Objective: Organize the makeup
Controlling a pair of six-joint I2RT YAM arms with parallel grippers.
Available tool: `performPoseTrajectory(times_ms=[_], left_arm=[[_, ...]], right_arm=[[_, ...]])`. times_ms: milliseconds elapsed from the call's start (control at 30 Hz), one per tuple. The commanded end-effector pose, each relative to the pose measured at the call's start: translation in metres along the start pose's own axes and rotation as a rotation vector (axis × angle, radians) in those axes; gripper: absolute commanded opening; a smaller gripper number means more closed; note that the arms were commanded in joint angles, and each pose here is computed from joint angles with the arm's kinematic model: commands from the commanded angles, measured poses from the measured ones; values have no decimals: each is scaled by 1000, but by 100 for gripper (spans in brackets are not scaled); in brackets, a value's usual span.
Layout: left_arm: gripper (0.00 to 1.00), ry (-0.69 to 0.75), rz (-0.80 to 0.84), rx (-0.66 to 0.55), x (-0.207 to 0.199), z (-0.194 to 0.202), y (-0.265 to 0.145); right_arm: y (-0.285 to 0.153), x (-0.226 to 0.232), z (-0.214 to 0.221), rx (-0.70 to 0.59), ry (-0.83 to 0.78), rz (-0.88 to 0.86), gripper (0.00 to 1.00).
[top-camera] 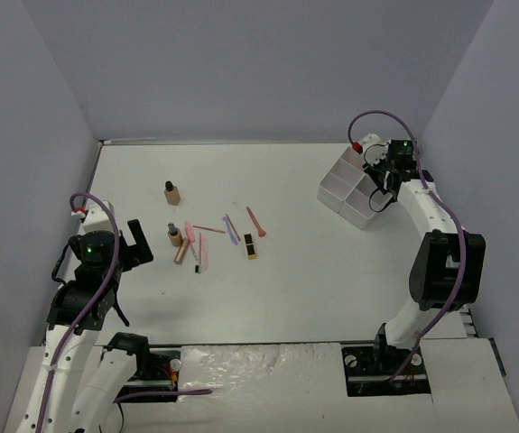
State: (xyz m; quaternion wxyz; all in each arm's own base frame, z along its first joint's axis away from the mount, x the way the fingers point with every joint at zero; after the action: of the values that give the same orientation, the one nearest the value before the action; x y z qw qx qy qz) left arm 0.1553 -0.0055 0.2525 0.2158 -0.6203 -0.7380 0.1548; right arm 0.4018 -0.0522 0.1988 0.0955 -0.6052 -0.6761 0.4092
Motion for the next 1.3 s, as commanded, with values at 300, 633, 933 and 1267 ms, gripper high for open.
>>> performPoseTrajectory(times_ms=[300,633,933,1267], left_arm=[[97,-37,-31,-64,4,-18,-4],[97,-33,-32,-57,4,-18,-2],[97,-31,-24,-51,2,-18,-1],[97,-26,-32,-37,2,-18,2]], right_arm=[[10,-17,-20,-73,-31,71,11],[0,-22,-35,-151,8,94,43],[-41,-10,-67,-289,133,83,63],[-91,166,-108,-358,494,-151,65]])
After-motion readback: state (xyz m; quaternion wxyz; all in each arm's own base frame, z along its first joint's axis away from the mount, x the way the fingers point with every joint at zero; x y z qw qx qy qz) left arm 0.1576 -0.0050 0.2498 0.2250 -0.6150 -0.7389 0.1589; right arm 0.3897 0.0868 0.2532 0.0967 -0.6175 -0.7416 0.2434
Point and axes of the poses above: each gripper's point midway between its finger pads, its own y axis out along the fingers, its own x axis along the line the jaws close on, z = x × y, the point moved 8 cm from there along -y, back along the fingers, and after that the axes turned 14 degrees about y, right-handed, at the moved point
